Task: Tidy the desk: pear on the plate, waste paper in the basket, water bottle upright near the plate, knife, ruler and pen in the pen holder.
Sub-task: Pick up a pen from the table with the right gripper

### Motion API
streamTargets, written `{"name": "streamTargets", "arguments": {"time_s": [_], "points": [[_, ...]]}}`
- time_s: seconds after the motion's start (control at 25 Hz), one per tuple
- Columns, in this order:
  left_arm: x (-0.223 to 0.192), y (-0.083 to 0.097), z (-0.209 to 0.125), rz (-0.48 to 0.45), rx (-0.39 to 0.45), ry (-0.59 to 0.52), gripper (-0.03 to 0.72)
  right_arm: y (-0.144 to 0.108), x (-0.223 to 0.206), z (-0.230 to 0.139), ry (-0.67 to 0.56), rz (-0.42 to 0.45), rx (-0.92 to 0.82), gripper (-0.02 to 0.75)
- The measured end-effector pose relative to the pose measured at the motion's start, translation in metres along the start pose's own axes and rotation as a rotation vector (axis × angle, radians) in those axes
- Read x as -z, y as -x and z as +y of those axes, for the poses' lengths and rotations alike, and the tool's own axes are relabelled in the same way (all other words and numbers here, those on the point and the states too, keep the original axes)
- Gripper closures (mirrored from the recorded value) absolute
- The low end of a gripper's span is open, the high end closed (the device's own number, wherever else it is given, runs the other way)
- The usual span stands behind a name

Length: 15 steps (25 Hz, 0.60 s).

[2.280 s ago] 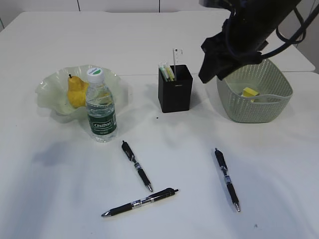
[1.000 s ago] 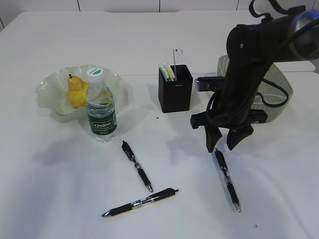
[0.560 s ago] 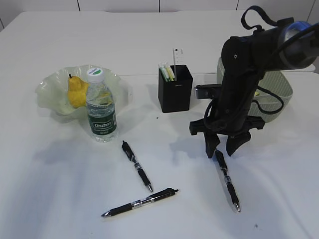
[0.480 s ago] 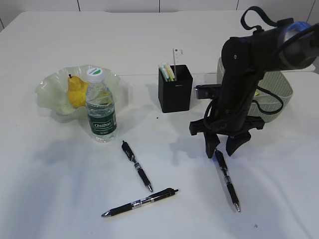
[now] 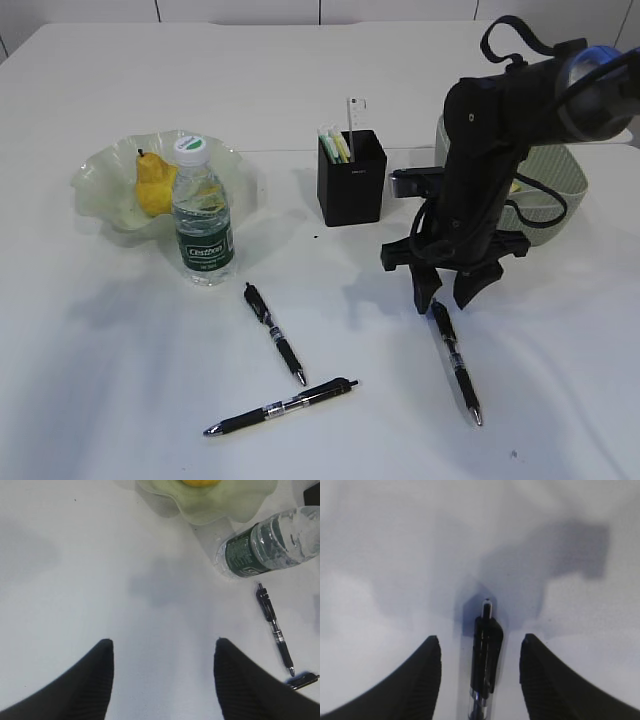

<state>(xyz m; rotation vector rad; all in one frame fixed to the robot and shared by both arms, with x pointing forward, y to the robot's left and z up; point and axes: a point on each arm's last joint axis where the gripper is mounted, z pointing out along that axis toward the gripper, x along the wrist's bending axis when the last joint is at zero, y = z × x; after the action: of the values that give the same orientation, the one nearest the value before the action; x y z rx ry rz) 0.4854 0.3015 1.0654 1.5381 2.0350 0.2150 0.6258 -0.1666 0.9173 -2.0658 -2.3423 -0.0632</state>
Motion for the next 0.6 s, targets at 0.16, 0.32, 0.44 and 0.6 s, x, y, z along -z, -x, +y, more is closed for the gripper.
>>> {"name": "streamTargets", "arguments": {"time_s": [0.16, 0.32, 0.44, 0.6], "points": [[0.0, 0.0, 0.0002, 0.0, 0.0, 0.002, 0.241, 0.0004, 0.0, 0.0003, 0.003, -0.005, 0.001, 0.359], [0.0, 0.0, 0.0002, 0.0, 0.0, 0.002, 0.241, 0.0005, 0.0, 0.0005, 0.006, -0.006, 0.002, 0.36], [0.0, 0.0, 0.0002, 0.0, 0.0, 0.002, 0.241, 0.0006, 0.0, 0.0008, 0.008, -0.007, 0.002, 0.36], [0.0, 0.0, 0.0007, 0.0, 0.0, 0.007, 0.241, 0.0005, -0.0004, 0.0015, 0.015, -0.006, 0.002, 0.359]]}}
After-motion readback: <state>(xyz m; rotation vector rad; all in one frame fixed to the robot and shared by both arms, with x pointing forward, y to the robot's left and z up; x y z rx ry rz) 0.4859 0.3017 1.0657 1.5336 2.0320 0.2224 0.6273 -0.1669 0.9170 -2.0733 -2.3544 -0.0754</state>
